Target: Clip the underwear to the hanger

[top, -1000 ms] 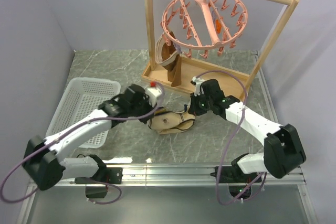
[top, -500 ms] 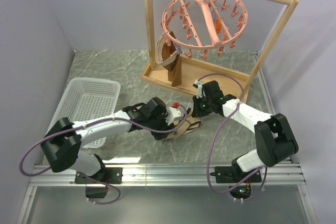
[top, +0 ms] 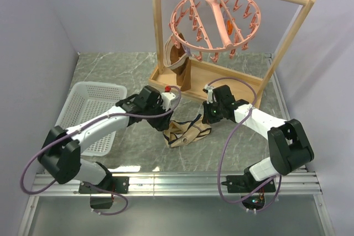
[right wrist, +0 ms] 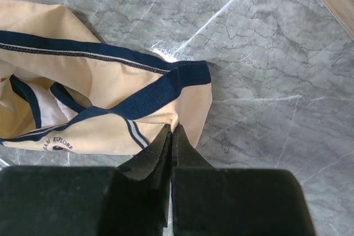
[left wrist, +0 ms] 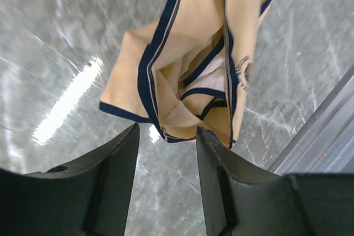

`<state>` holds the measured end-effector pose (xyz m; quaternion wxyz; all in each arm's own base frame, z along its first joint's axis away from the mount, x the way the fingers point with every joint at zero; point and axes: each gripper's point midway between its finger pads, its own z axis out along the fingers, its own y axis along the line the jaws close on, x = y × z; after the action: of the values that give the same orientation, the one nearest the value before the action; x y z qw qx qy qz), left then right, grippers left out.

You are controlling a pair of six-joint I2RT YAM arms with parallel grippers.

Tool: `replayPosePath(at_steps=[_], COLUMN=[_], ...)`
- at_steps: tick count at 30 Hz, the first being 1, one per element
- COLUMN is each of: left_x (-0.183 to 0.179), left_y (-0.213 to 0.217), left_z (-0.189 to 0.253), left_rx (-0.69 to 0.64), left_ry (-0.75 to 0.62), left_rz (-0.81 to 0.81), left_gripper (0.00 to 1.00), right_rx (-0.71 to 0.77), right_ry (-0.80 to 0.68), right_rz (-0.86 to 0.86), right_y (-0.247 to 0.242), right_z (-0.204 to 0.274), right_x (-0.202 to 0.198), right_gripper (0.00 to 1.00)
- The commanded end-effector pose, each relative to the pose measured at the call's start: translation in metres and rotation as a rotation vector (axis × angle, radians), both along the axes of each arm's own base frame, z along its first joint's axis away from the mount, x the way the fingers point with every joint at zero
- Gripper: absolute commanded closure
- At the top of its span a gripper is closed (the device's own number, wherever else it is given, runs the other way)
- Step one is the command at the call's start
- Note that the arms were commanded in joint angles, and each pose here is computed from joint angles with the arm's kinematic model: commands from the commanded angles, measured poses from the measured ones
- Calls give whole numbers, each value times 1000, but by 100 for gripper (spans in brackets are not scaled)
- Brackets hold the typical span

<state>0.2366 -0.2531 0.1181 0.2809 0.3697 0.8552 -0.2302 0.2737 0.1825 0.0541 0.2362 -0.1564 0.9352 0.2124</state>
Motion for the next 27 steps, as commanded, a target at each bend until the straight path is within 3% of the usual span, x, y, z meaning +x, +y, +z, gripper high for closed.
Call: replayPosePath(at_steps=[1,7,9,10,12,14,21,23,27], left_x=[-7,-7,-9,-6,1,24,104,106,95], left_y=[1,2,1,1,5,19,102,109,108], left_z=[-22,-49,-58,-57,-52,-38,39,58,69], left_rx=[45,99,117,112,114,116,183,178,167], left_ry=[117,178,217,217,200,139,-138,-190,-171], left_rz=[47,55,51,58,80,150,465,494,486], left_gripper=[50,55,62,67,90,100,100,100,100], right_rx=[22,22,21,17,17,13,27,49,108], right_ry=[-72,-88,-97,-98,-117,-133,-306,-368,-458], right_rz=[5,8,10,16,16,24,8,14,50], right_y=[2,1,1,0,-1,-4,-17,-17,-12], right_z=[19,23,26,26,31,36,89,110,142], right_x=[12,13,13,12,12,11,21,22,18], right_gripper=[100,100,100,100,100,100,100,100,100])
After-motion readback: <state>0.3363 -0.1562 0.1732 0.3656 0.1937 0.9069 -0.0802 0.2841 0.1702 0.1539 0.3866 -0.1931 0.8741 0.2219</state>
